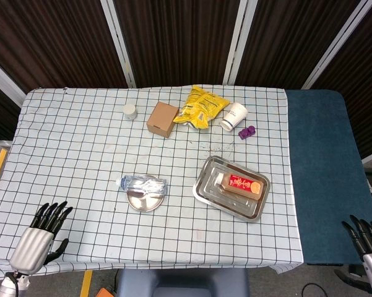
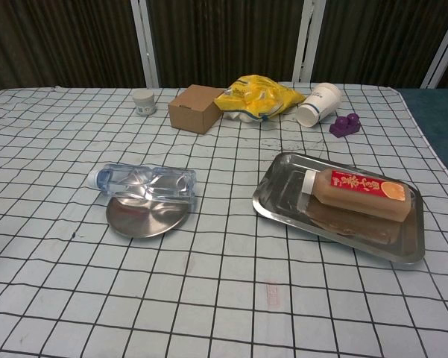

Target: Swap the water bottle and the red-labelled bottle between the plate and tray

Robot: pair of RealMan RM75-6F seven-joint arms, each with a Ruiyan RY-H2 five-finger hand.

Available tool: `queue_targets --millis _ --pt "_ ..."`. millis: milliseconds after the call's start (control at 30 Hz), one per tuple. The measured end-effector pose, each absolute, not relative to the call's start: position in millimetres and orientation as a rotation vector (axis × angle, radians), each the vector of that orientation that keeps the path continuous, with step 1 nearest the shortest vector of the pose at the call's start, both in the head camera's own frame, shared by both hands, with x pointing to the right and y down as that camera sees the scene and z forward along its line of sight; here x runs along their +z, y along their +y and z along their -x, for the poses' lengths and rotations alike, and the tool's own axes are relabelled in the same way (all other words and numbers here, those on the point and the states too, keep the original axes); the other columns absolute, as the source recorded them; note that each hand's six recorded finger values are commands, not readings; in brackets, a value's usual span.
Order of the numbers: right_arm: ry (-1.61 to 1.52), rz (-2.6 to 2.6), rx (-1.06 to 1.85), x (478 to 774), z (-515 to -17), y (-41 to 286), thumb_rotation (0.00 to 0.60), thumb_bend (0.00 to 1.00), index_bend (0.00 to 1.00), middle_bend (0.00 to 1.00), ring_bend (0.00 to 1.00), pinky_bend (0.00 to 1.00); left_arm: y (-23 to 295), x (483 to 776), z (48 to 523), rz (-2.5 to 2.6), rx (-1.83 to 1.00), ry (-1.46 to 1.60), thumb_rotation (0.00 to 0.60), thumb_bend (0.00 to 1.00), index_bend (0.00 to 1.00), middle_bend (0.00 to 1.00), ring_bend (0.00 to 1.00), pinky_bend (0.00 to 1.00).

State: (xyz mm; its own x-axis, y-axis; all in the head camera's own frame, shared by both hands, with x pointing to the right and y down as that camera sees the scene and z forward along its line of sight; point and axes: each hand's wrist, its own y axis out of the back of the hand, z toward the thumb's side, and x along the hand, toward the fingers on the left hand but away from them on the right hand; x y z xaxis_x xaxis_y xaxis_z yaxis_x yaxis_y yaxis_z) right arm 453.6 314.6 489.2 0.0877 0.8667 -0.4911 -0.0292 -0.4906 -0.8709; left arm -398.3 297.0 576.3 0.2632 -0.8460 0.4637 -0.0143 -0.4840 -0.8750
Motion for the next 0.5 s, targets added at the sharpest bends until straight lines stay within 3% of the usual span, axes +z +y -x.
queue_targets --millis 267,500 --pt "-0.816 1.623 1.51 495 -451 316 0.6 0.21 0.0 0.0 0.0 0.0 304 576 373 1.779 -1.216 0.757 0.6 0.41 0.0 0.0 0.0 0.06" --pt "-0.836 1.595 1.531 492 -454 317 0.6 0.21 0.0 0.0 0.0 0.0 286 604 326 1.806 -1.135 0.642 0.6 0.41 0.0 0.0 0.0 0.05"
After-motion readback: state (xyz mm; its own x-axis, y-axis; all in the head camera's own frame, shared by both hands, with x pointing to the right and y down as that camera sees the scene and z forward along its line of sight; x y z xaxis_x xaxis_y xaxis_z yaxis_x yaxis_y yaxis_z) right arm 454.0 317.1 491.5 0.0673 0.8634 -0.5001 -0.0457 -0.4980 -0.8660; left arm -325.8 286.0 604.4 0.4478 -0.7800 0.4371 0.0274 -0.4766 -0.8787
